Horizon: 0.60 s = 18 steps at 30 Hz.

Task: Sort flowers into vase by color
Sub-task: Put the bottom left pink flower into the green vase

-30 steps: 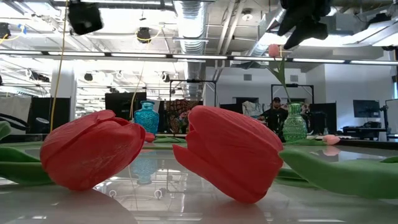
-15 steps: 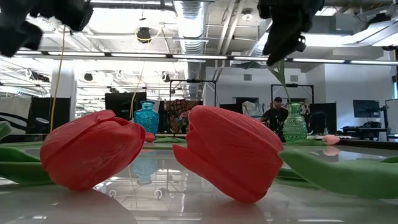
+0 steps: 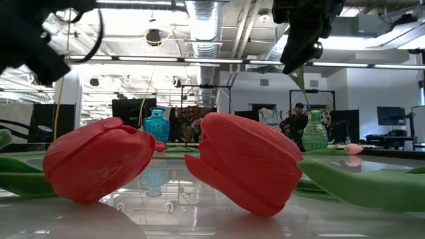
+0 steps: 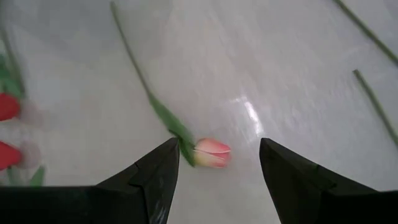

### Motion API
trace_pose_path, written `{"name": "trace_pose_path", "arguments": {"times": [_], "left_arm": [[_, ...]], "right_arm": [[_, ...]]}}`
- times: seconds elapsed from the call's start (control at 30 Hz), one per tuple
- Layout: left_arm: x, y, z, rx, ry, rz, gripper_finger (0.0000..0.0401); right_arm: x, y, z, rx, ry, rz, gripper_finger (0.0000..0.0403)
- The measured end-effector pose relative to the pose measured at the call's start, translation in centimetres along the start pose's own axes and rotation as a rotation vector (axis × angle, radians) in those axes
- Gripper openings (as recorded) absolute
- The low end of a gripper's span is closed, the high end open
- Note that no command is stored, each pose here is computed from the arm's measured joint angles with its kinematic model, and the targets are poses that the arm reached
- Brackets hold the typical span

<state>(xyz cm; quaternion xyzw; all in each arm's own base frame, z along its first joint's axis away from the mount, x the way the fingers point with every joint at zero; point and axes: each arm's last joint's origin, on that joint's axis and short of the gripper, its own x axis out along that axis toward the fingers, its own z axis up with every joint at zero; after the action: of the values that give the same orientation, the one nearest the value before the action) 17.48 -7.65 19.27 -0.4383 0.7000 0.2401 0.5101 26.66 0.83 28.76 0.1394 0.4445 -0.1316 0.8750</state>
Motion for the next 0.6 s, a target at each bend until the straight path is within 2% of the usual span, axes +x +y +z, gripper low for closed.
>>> {"name": "trace_pose_path", "arguments": {"times": [0.17, 0.6], "left_arm": [[2.0, 1.1, 0.3, -0.052, -0.017, -0.009, 0.0265], [6.0, 1.6, -0.9, -0.083, -0.022, -0.089, 0.0261]], "right_arm": [[0.0, 0.1, 0.0, 0.0, 0.013, 0.029, 0.0249], [0.0, 0.0, 0.0, 0.0, 0.013, 0.028, 0.0249]]}}
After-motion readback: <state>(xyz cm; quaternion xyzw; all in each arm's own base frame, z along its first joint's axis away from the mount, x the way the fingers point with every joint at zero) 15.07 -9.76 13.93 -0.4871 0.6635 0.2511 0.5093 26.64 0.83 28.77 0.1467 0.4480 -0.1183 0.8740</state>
